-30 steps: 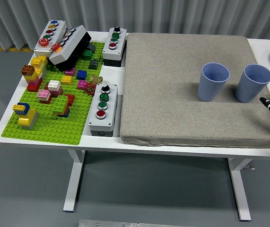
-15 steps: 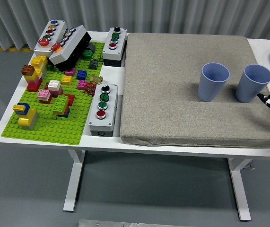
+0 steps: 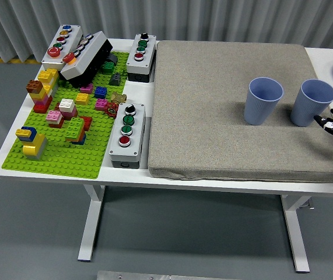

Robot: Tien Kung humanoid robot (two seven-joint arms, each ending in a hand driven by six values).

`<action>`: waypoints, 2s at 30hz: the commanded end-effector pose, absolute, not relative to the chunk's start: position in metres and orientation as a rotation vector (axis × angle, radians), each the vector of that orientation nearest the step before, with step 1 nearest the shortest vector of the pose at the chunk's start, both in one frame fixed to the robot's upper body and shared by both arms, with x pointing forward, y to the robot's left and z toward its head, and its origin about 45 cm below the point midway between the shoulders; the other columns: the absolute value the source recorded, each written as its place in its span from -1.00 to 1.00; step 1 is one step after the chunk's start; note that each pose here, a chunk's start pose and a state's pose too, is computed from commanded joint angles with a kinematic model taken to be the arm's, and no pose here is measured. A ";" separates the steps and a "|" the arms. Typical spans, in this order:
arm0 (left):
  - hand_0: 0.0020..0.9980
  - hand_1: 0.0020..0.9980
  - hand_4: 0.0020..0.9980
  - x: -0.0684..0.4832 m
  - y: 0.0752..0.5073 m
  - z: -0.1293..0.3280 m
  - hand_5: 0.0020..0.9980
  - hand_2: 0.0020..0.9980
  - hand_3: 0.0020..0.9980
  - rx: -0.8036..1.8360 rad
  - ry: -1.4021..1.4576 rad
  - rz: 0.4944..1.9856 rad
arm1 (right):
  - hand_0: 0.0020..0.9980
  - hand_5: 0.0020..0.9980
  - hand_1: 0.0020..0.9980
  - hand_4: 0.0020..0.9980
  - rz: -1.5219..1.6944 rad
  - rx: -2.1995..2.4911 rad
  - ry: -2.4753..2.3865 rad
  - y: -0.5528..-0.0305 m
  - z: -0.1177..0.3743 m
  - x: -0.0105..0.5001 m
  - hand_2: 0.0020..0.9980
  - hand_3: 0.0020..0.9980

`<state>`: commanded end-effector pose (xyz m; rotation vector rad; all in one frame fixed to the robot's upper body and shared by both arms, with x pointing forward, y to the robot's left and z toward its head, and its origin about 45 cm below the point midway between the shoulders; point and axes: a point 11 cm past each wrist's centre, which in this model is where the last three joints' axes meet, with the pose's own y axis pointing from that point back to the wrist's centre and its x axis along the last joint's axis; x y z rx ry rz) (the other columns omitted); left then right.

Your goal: Pick cup pour cup place

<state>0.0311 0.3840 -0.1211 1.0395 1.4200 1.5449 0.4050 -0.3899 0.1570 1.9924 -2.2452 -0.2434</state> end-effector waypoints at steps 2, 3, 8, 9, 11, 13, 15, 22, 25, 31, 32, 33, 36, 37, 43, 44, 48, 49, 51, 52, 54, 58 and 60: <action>0.76 0.70 0.28 0.032 0.384 -0.121 0.77 0.86 0.64 1.038 1.419 1.545 | 0.77 -0.69 0.86 0.75 -0.243 1.994 -2.244 -0.389 0.157 0.406 1.00 1.00; 0.76 0.70 0.28 0.032 0.384 -0.121 0.77 0.86 0.64 1.038 1.418 1.544 | 0.77 -0.69 0.86 0.75 -0.243 1.995 -2.242 -0.389 0.157 0.406 1.00 1.00; 0.76 0.70 0.28 0.034 0.383 -0.121 0.77 0.86 0.64 1.036 1.415 1.543 | 0.77 -0.69 0.86 0.75 -0.241 1.998 -2.239 -0.388 0.159 0.409 1.00 1.00; 0.76 0.70 0.28 0.035 0.383 -0.121 0.77 0.86 0.64 1.036 1.414 1.543 | 0.77 -0.69 0.86 0.75 -0.240 2.000 -2.239 -0.387 0.159 0.409 1.00 1.00; 0.76 0.70 0.28 0.036 0.383 -0.121 0.77 0.86 0.64 1.036 1.413 1.542 | 0.77 -0.69 0.86 0.75 -0.238 2.002 -2.237 -0.387 0.160 0.411 1.00 1.00; 0.76 0.70 0.28 0.036 0.383 -0.121 0.77 0.86 0.64 1.036 1.412 1.541 | 0.77 -0.69 0.86 0.75 -0.237 2.006 -2.234 -0.385 0.161 0.412 1.00 1.00; 0.76 0.70 0.28 0.037 0.383 -0.121 0.77 0.86 0.64 1.037 1.411 1.540 | 0.78 -0.68 0.86 0.75 -0.239 2.011 -2.230 -0.384 0.161 0.413 1.00 1.00; 0.76 0.70 0.28 0.038 0.383 -0.120 0.77 0.86 0.63 1.037 1.408 1.539 | 0.78 -0.68 0.86 0.75 -0.244 2.018 -2.220 -0.380 0.160 0.415 1.00 1.00; 0.76 0.70 0.28 0.039 0.383 -0.120 0.77 0.86 0.63 1.037 1.406 1.538 | 0.78 -0.68 0.86 0.75 -0.246 2.020 -2.217 -0.379 0.160 0.416 1.00 1.00; 0.76 0.70 0.28 0.040 0.383 -0.120 0.77 0.86 0.64 1.037 1.404 1.537 | 0.78 -0.67 0.86 0.75 -0.253 2.018 -2.215 -0.378 0.159 0.417 1.00 1.00; 0.76 0.70 0.28 0.040 0.383 -0.120 0.77 0.86 0.64 1.037 1.404 1.537 | 0.78 -0.67 0.86 0.75 -0.254 2.018 -2.215 -0.378 0.159 0.417 1.00 1.00; 0.76 0.70 0.28 0.040 0.383 -0.120 0.77 0.86 0.63 1.037 1.405 1.537 | 0.78 -0.67 0.86 0.75 -0.258 2.018 -2.213 -0.378 0.158 0.418 1.00 1.00; 0.76 0.70 0.28 0.040 0.383 -0.120 0.77 0.86 0.63 1.038 1.404 1.536 | 0.78 -0.67 0.86 0.75 -0.263 2.019 -2.210 -0.377 0.157 0.418 1.00 1.00; 0.76 0.70 0.28 0.040 0.383 -0.120 0.77 0.86 0.63 1.039 1.404 1.536 | 0.78 -0.67 0.86 0.75 -0.265 2.019 -2.210 -0.377 0.157 0.418 1.00 1.00; 0.76 0.70 0.28 0.040 0.383 -0.120 0.77 0.86 0.63 1.039 1.404 1.536 | 0.78 -0.67 0.85 0.75 -0.267 2.022 -2.206 -0.375 0.157 0.419 1.00 1.00; 0.76 0.70 0.28 0.040 0.383 -0.120 0.77 0.86 0.63 1.039 1.403 1.535 | 0.78 -0.67 0.85 0.75 -0.266 2.022 -2.203 -0.374 0.157 0.420 1.00 1.00; 0.76 0.70 0.28 0.040 0.384 -0.120 0.77 0.86 0.63 1.040 1.403 1.535 | 0.78 -0.66 0.85 0.75 -0.266 2.023 -2.199 -0.373 0.157 0.421 1.00 1.00; 0.76 0.70 0.28 0.040 0.384 -0.120 0.77 0.86 0.63 1.040 1.403 1.535 | 0.78 -0.66 0.85 0.75 -0.267 2.024 -2.199 -0.373 0.157 0.421 1.00 1.00; 0.76 0.70 0.28 0.040 0.384 -0.120 0.77 0.86 0.63 1.042 1.402 1.534 | 0.78 -0.66 0.85 0.75 -0.269 2.024 -2.197 -0.373 0.157 0.421 1.00 1.00; 0.76 0.70 0.28 0.040 0.384 -0.120 0.77 0.86 0.63 1.042 1.402 1.534 | 0.78 -0.66 0.85 0.75 -0.270 2.025 -2.196 -0.372 0.156 0.421 1.00 1.00; 0.76 0.70 0.28 0.040 0.384 -0.120 0.77 0.86 0.63 1.043 1.402 1.534 | 0.78 -0.66 0.85 0.75 -0.272 2.025 -2.193 -0.372 0.156 0.422 1.00 1.00; 0.76 0.70 0.28 0.039 0.384 -0.120 0.77 0.86 0.63 1.042 1.402 1.534 | 0.78 -0.66 0.85 0.74 -0.275 2.030 -2.183 -0.369 0.155 0.422 1.00 1.00; 0.76 0.70 0.28 0.040 0.384 -0.120 0.77 0.86 0.63 1.041 1.401 1.534 | 0.78 -0.66 0.85 0.74 -0.274 2.033 -2.179 -0.368 0.155 0.423 1.00 1.00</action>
